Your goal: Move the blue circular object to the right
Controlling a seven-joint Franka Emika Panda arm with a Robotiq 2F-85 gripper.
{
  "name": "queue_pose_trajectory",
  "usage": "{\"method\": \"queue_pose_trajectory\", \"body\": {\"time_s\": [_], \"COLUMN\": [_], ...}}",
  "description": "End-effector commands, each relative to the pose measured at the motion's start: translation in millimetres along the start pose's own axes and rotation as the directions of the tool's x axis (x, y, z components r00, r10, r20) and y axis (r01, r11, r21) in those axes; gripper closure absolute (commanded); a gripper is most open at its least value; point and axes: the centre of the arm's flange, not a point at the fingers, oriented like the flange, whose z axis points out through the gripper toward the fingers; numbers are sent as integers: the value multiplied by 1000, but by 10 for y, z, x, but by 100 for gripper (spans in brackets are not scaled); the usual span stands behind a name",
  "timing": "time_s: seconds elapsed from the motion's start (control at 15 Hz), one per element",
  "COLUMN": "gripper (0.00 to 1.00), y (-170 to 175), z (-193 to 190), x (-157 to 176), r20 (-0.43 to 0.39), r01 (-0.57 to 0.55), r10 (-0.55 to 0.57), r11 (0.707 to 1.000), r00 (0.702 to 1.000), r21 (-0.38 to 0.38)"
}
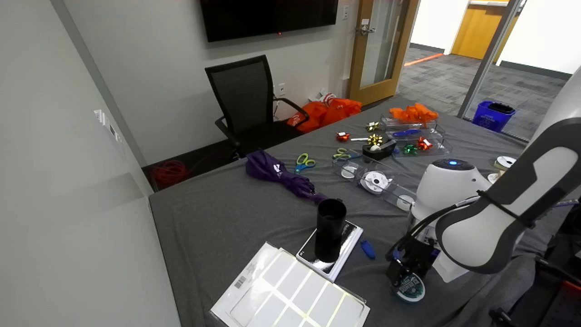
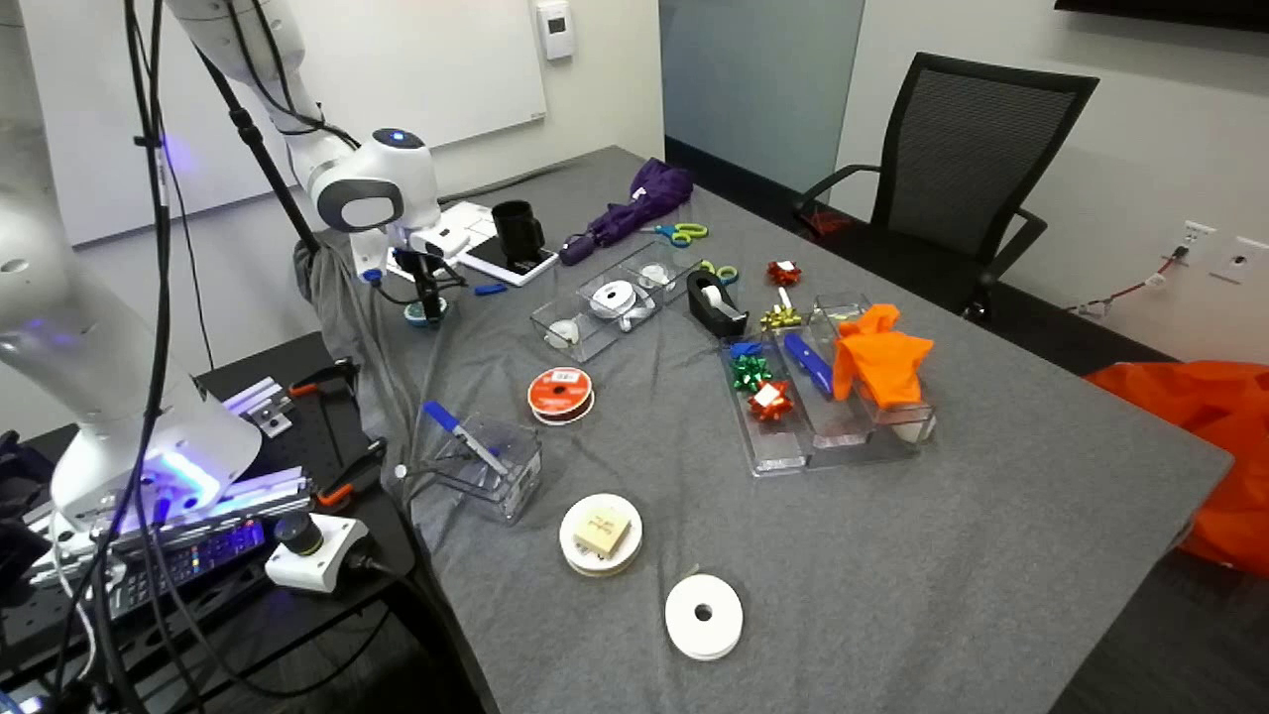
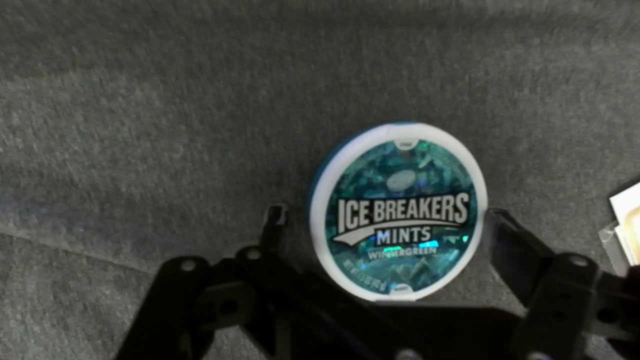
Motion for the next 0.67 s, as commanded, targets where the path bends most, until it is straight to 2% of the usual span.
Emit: {"method": "queue_pose_trajectory", "body": {"time_s": [0.0, 0.27, 0.33, 0.4, 0.53, 0.6], "gripper": [0, 0, 25, 26, 37, 37], "y": [-26, -73, -79, -81, -87, -84], "z": [107, 156, 165, 161, 98, 87], "x": [-27, -85, -90, -88, -72, -73], "r20": [2, 9, 9, 9, 3, 5], "r01": [13, 24, 28, 32, 25, 24], "r10": [-13, -24, -28, -31, -25, -24], "r11": [1000, 1000, 999, 999, 1000, 1000], "r00": [1000, 1000, 1000, 999, 1000, 1000], "r21": [-10, -19, -19, -19, -12, -11]}}
